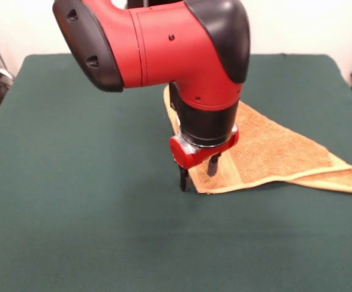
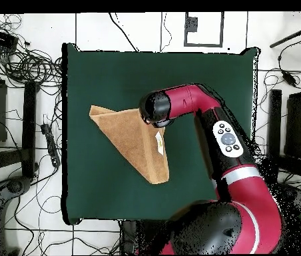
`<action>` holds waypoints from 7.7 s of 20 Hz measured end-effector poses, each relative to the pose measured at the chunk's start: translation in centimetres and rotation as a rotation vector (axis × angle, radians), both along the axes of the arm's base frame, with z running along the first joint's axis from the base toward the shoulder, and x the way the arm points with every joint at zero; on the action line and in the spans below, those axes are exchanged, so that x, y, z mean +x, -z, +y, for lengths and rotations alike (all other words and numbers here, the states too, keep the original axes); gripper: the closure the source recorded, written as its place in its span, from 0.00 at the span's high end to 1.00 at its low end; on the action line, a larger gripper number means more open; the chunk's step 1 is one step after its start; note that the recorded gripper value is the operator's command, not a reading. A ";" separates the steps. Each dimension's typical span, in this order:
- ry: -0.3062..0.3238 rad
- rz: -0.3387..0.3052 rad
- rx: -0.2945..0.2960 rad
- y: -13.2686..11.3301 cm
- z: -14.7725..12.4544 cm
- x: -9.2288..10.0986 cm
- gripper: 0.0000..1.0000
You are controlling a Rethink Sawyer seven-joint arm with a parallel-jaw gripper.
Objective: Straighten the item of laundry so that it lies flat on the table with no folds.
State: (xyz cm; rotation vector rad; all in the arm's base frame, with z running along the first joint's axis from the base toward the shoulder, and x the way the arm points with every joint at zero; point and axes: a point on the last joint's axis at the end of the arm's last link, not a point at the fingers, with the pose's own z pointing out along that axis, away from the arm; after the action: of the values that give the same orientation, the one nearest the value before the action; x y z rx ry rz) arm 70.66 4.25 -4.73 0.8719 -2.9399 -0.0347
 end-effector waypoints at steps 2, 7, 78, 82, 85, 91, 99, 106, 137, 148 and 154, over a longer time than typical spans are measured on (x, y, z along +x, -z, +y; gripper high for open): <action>0.002 0.000 0.001 0.0 0.0 0.0 1.00; 0.009 0.001 0.009 0.0 0.2 0.2 0.00; 0.045 -0.003 0.026 -3.7 3.2 -0.7 0.00; 0.038 0.006 0.027 -3.8 3.4 -1.3 0.00; 0.035 0.006 0.025 -4.3 3.5 -1.5 0.00; 0.029 0.002 0.021 -5.1 3.5 -1.6 0.00; 0.022 0.007 0.019 -5.3 3.7 -2.0 0.00; 0.017 0.010 0.018 -5.5 3.8 -2.3 0.00; 0.015 0.053 0.048 -6.2 6.6 -5.3 0.00; 0.028 0.045 0.046 -6.1 6.2 -5.5 0.00; 0.025 0.051 0.047 -6.6 6.8 -6.0 0.00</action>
State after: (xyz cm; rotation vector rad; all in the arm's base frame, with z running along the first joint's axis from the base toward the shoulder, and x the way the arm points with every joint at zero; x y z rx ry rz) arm 64.66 11.02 1.89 0.8281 -2.9134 -0.1260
